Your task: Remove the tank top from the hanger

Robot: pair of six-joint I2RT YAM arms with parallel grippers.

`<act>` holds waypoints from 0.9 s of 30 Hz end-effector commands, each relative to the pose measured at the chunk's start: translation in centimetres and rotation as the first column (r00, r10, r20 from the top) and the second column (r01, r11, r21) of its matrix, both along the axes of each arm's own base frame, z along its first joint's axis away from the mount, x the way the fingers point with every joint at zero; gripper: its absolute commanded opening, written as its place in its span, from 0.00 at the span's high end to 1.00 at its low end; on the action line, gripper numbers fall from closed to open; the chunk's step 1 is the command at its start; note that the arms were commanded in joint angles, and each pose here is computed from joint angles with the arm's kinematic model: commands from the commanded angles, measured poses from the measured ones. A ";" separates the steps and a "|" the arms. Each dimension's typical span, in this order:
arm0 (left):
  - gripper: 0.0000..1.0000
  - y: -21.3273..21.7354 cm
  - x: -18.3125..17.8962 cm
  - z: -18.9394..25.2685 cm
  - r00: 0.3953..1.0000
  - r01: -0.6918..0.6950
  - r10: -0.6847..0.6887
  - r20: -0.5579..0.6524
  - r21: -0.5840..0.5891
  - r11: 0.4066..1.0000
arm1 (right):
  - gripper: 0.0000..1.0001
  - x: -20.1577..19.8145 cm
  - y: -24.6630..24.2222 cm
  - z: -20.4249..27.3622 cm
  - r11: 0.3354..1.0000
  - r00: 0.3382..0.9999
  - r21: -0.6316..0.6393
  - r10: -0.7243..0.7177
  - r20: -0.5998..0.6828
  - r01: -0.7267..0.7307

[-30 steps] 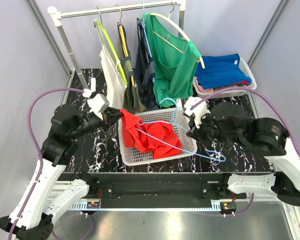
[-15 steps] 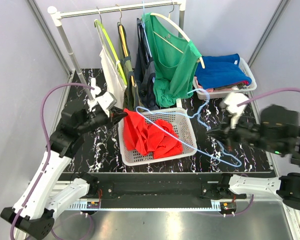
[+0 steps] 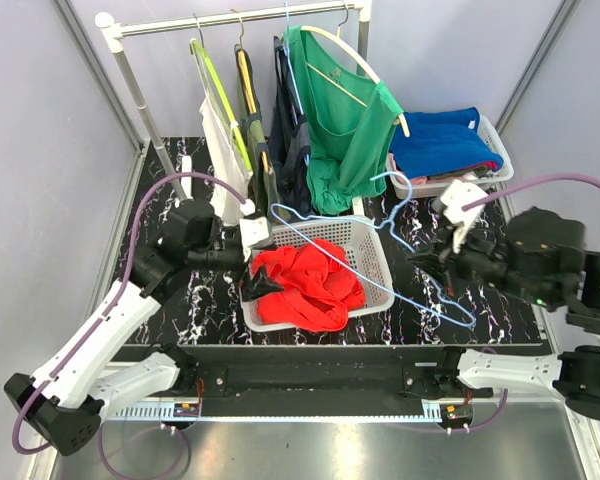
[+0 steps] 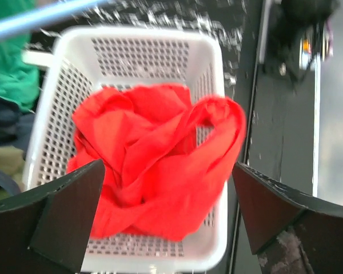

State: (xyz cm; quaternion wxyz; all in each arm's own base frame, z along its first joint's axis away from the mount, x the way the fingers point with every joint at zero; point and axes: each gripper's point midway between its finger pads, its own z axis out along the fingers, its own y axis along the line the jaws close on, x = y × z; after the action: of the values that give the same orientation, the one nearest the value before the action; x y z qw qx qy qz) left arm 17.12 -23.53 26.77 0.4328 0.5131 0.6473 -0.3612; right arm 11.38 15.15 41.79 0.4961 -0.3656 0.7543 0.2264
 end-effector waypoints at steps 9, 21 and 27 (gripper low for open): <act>0.01 2.8 -1.8 13.5 0.935 -0.002 0.023 0.354 -0.061 0.998 | 1.00 2.7 3.7 2.3 1.000 0.995 0.023 0.003 0.095 -0.005; 0.01 2.6 -1.4 16.5 0.833 0.037 0.045 0.551 -0.136 0.990 | 1.00 2.1 8.7 0.5 0.987 0.987 0.017 0.160 0.028 -0.160; 0.03 1.1 -0.6 15.3 0.852 0.073 -0.007 0.523 -0.106 0.992 | 1.00 1.5 11.0 -0.6 0.973 0.973 0.025 0.232 -0.020 -0.231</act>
State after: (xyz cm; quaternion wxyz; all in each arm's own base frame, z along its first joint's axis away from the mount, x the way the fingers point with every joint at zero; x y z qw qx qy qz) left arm 15.73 -21.44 41.49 0.6053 0.5678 0.4927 -0.2617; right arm 13.47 23.84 39.99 0.4582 -0.4319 0.7356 0.2498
